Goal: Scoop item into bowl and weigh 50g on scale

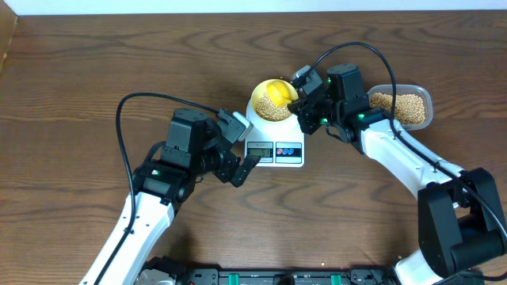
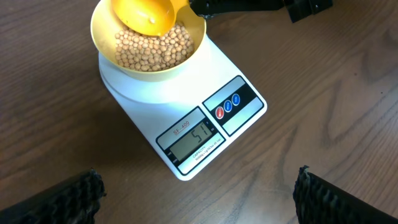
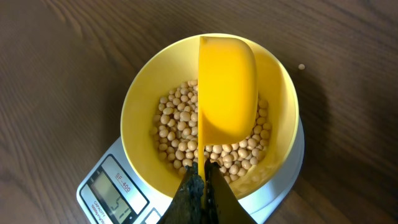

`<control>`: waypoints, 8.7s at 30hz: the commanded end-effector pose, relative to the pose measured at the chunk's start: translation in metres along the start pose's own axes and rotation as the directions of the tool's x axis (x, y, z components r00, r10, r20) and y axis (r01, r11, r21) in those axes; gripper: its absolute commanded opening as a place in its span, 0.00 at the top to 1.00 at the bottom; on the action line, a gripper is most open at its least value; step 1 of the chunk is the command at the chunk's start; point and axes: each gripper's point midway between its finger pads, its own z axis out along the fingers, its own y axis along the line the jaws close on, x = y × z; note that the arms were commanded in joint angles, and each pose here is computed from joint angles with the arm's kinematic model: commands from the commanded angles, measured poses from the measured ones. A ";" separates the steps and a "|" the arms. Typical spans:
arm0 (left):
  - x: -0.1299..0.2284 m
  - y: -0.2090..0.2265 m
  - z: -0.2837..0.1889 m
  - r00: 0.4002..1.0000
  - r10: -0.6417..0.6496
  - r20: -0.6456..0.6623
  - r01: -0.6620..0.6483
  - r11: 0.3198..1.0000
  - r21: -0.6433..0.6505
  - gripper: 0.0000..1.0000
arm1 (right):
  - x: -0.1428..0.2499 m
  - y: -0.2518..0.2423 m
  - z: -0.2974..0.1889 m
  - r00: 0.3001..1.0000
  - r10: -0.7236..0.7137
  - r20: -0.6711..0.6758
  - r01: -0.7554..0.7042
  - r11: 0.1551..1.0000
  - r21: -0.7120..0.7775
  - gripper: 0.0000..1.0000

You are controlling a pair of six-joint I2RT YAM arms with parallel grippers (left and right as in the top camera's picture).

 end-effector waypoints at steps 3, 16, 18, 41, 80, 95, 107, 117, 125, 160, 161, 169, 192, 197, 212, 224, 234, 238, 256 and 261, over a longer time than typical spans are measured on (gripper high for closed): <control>0.006 -0.001 0.003 1.000 0.011 -0.014 -0.011 1.000 0.012 0.00 | -0.007 0.002 0.002 0.999 -0.030 0.011 0.030 1.000 -0.001 0.99; 0.006 -0.001 0.003 1.000 0.011 -0.014 -0.011 1.000 0.012 0.00 | -0.003 0.015 0.006 0.990 -0.144 -0.006 0.144 0.989 -0.029 0.99; 0.006 -0.001 0.003 1.000 0.011 -0.014 -0.011 1.000 0.012 0.00 | -0.001 0.018 0.007 0.989 -0.149 -0.013 0.149 0.988 -0.037 0.99; 0.006 -0.001 0.003 1.000 0.011 -0.014 -0.011 1.000 0.012 0.00 | 0.023 0.009 0.021 0.973 -0.201 -0.113 0.204 0.979 0.021 0.99; 0.006 -0.001 0.003 1.000 0.011 -0.014 -0.011 1.000 0.012 0.00 | 0.000 0.019 0.013 0.994 -0.105 -0.008 0.104 0.992 -0.065 0.99; 0.006 -0.001 0.003 1.000 0.011 -0.014 -0.011 1.000 0.012 0.00 | -0.004 0.017 0.011 0.995 -0.104 0.001 0.104 0.993 -0.058 0.99; 0.006 -0.001 0.003 1.000 0.011 -0.014 -0.011 1.000 0.012 0.00 | -0.010 0.010 0.008 0.997 -0.077 0.013 0.078 0.996 -0.045 0.99; 0.006 -0.001 0.003 1.000 0.011 -0.014 -0.011 1.000 0.012 0.00 | -0.024 -0.003 -0.011 0.996 -0.067 0.059 0.067 0.998 -0.007 0.99; 0.006 -0.001 0.003 1.000 0.011 -0.014 -0.011 1.000 0.012 0.00 | -0.027 0.000 -0.016 0.996 -0.068 0.064 0.069 0.998 -0.014 0.99; 0.006 -0.001 0.003 1.000 0.011 -0.014 -0.011 1.000 0.012 0.00 | -0.012 0.002 -0.016 0.999 -0.036 0.009 0.037 0.999 -0.035 0.99; 0.006 -0.001 0.003 1.000 0.011 -0.014 -0.011 1.000 0.012 0.00 | -0.012 0.002 -0.016 0.999 -0.036 0.009 0.036 0.999 -0.033 0.99; 0.006 -0.001 0.003 1.000 0.011 -0.014 -0.011 1.000 0.012 0.00 | -0.013 0.001 -0.016 0.999 -0.037 0.012 0.038 0.999 -0.032 0.99; 0.006 -0.001 0.003 1.000 0.011 -0.014 -0.011 1.000 0.012 0.00 | -0.013 0.008 -0.009 0.998 -0.070 -0.004 0.070 0.997 0.012 0.97; 0.006 -0.001 0.003 1.000 0.011 -0.014 -0.011 1.000 0.012 0.00 | -0.013 0.008 -0.009 0.998 -0.070 -0.005 0.070 0.997 0.016 0.92; 0.006 -0.001 0.003 1.000 0.011 -0.014 -0.011 1.000 0.012 0.00 | -0.014 0.007 -0.009 0.997 -0.072 -0.002 0.072 0.997 0.020 0.93; 0.006 -0.001 0.003 1.000 0.011 -0.014 -0.011 1.000 0.012 0.00 | -0.021 0.009 -0.008 0.996 -0.088 0.025 0.087 0.996 0.020 0.93; 0.006 -0.001 0.003 1.000 0.011 -0.014 -0.011 1.000 0.012 0.00 | -0.023 0.008 -0.008 0.995 -0.092 0.033 0.091 0.996 0.022 0.91; 0.006 -0.001 0.003 1.000 0.011 -0.014 -0.011 1.000 0.012 0.00 | -0.027 0.008 -0.008 0.994 -0.100 0.050 0.098 0.995 0.026 0.94; 0.006 -0.001 0.003 1.000 0.011 -0.014 -0.011 1.000 0.012 0.00 | -0.028 0.008 -0.009 0.993 -0.101 0.053 0.100 0.995 0.026 0.91; 0.006 -0.001 0.003 1.000 0.011 -0.014 -0.011 1.000 0.012 0.00 | -0.029 0.008 -0.009 0.993 -0.103 0.056 0.101 0.995 0.027 0.91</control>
